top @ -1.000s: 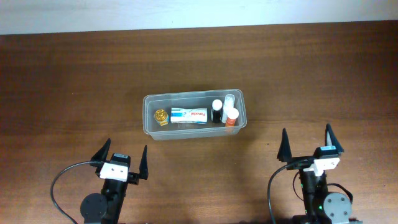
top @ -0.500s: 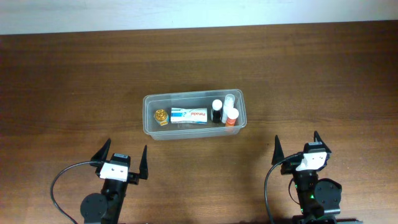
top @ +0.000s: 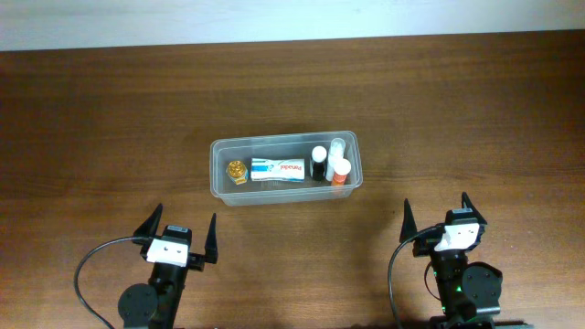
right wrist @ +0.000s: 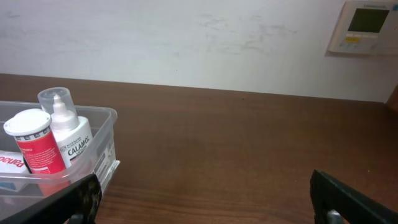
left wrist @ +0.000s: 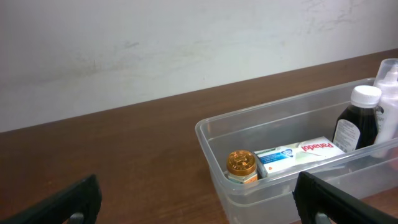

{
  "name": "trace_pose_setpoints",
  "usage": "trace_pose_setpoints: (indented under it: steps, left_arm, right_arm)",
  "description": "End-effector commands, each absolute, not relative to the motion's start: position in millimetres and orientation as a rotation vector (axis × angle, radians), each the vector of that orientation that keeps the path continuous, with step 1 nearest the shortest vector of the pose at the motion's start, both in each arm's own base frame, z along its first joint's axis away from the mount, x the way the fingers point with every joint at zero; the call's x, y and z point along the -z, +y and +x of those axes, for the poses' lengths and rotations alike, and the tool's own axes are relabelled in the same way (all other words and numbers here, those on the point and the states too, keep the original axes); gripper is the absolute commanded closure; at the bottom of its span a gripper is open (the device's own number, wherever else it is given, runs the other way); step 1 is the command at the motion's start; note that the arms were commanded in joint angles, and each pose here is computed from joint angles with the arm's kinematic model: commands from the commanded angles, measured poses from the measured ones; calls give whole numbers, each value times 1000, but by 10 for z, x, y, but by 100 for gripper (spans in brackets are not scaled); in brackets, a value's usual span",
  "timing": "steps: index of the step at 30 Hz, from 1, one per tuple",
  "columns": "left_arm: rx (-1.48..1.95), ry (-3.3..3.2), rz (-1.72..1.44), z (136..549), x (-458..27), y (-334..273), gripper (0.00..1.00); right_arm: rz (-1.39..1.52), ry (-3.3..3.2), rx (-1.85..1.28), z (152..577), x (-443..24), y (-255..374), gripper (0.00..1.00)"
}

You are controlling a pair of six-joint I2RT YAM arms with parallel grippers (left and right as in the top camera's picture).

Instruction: Pack container

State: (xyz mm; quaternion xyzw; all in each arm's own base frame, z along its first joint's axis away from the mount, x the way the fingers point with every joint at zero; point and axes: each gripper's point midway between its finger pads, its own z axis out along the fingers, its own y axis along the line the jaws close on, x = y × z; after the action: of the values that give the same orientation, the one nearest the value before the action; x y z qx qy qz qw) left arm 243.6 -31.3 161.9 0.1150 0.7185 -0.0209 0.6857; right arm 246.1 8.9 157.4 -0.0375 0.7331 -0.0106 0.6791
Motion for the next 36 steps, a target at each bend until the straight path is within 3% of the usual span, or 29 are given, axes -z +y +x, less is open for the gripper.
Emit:
trace_pose_setpoints:
  steps: [1, 36]
  left_arm:
    - [26, 1609, 261, 2436, -1610, -290, 1]
    - [26, 1609, 261, 2436, -1610, -290, 1]
  right_arm:
    - [-87, 1649, 35, 2458, -1553, 83, 2]
    - [-74, 1649, 47, 2459, -1553, 45, 2]
